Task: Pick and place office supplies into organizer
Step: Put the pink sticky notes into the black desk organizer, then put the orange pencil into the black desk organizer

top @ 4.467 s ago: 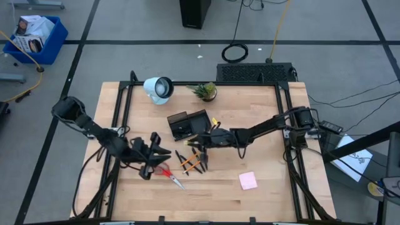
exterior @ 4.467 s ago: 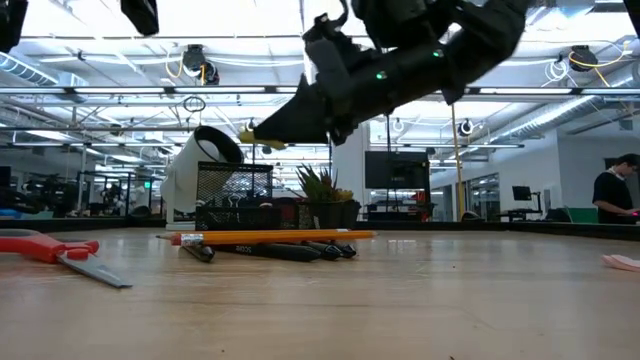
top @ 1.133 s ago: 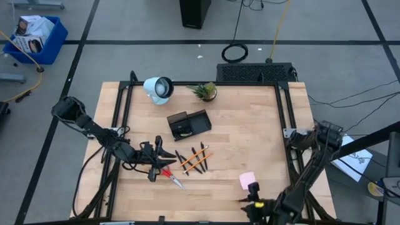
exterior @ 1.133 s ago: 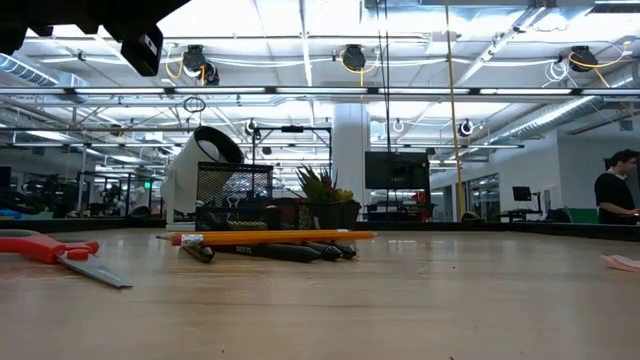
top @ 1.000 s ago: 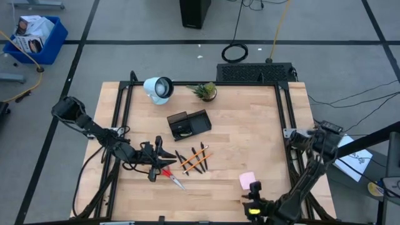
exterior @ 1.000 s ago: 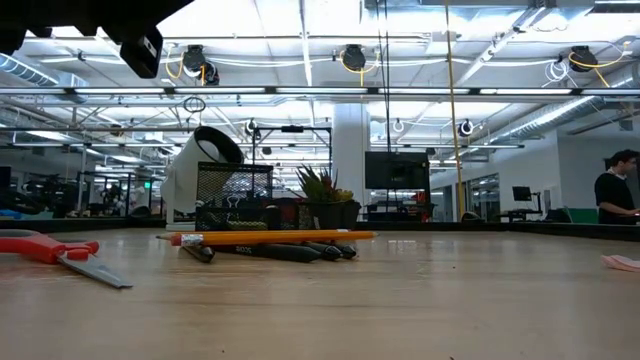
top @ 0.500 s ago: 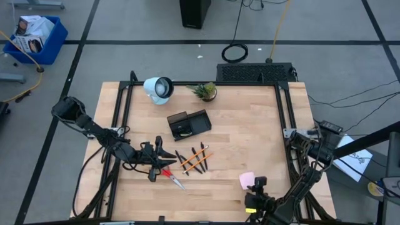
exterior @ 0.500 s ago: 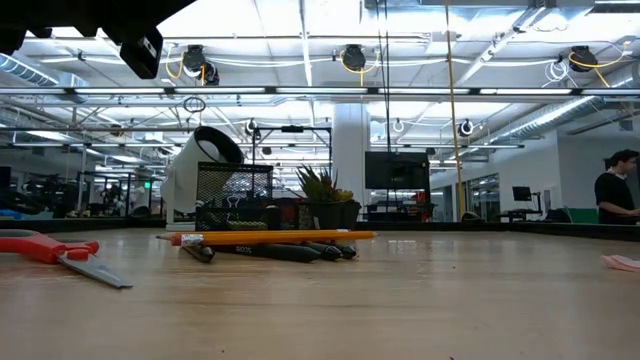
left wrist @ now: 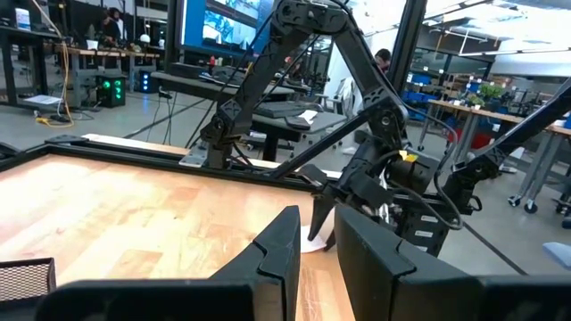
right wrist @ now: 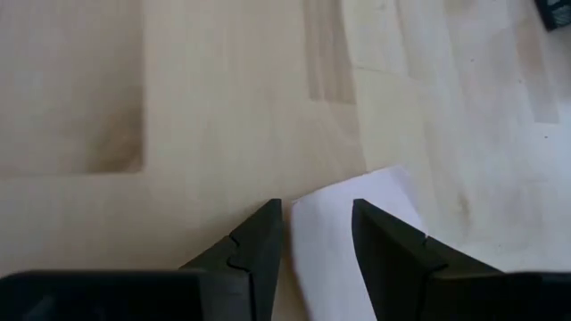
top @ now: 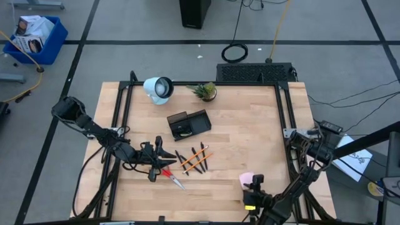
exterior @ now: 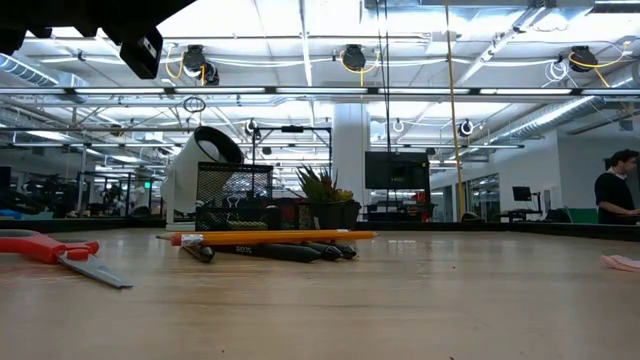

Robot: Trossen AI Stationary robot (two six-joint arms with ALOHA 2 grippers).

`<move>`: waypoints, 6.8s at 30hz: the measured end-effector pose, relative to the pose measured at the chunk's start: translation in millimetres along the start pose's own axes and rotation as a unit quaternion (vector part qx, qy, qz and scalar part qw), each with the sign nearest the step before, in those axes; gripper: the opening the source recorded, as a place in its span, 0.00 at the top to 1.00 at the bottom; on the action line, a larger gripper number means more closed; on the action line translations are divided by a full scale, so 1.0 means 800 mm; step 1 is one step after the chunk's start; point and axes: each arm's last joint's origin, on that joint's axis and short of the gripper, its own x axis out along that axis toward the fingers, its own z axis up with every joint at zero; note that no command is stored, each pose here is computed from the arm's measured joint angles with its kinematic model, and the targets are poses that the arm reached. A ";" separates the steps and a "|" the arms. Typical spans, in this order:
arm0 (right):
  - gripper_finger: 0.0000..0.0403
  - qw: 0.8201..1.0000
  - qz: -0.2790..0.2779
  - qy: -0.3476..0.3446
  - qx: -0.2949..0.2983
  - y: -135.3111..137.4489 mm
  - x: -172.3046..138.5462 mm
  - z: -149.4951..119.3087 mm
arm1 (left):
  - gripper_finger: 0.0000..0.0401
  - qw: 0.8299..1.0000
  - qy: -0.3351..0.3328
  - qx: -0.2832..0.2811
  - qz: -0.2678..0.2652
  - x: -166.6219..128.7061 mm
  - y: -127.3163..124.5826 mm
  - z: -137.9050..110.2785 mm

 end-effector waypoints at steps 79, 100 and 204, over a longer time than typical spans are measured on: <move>1.00 0.986 -0.068 -0.112 -0.106 -0.224 0.144 0.164 | 0.81 1.000 0.004 -0.008 0.001 0.000 0.000 -0.001; 1.00 0.982 -0.060 -0.157 -0.082 -0.286 0.181 0.179 | 0.81 1.000 0.009 -0.008 0.010 0.002 0.005 -0.002; 0.69 0.939 0.294 -0.133 -0.118 -0.265 0.194 0.128 | 0.81 0.997 0.022 0.009 0.079 0.001 0.011 -0.008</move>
